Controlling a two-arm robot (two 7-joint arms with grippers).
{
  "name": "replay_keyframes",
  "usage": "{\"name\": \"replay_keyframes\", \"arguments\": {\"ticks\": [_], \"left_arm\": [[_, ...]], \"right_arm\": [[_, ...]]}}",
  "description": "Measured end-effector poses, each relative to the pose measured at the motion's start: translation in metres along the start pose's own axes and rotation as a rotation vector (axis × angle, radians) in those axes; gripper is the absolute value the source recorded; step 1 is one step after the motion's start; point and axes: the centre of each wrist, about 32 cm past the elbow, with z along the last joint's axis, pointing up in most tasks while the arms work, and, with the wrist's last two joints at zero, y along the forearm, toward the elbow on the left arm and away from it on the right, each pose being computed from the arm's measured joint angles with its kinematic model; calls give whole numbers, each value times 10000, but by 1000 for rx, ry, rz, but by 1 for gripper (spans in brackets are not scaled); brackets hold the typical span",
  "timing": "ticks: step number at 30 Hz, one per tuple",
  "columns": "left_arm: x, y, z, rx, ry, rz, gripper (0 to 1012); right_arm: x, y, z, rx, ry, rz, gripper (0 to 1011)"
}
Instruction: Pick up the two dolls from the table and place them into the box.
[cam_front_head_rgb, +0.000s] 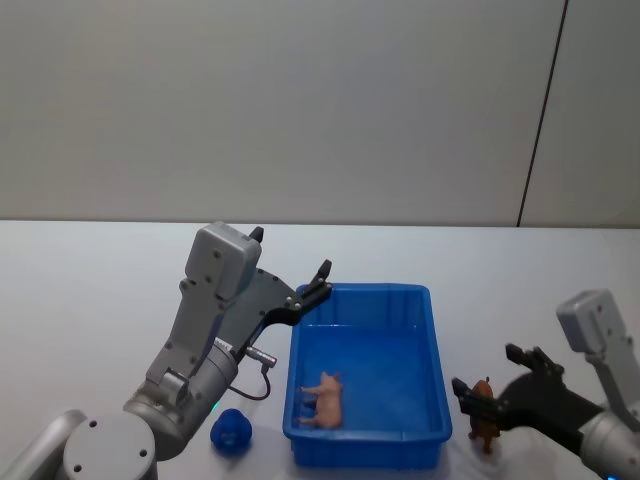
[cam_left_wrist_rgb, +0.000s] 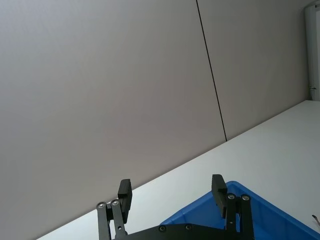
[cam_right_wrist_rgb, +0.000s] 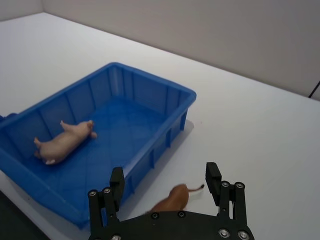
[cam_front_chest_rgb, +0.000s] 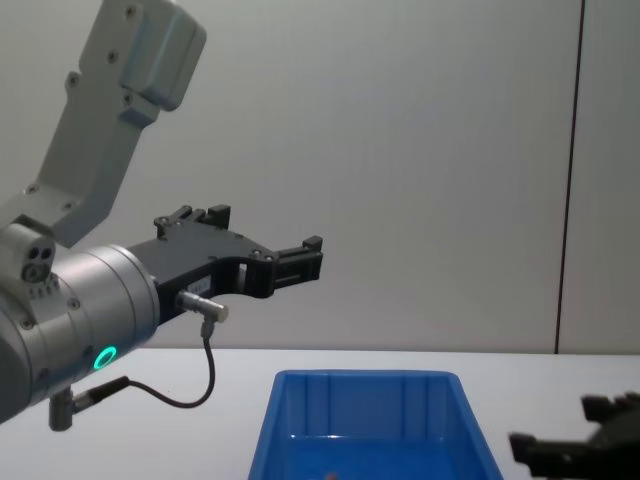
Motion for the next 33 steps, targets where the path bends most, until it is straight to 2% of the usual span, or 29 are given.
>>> {"name": "replay_keyframes", "arguments": {"ticks": [7, 15, 28, 33], "left_arm": [[0, 0, 0, 0, 0, 0, 1001], [0, 0, 0, 0, 0, 0, 1001], [0, 0, 0, 0, 0, 0, 1001], [0, 0, 0, 0, 0, 0, 1001]], "right_arm": [[32, -127, -129, -57, 11, -5, 1001], [33, -193, -248, -98, 15, 5, 1001], [-17, -188, -361, -117, 29, 21, 1001], [-36, -146, -375, -118, 38, 9, 930]]}}
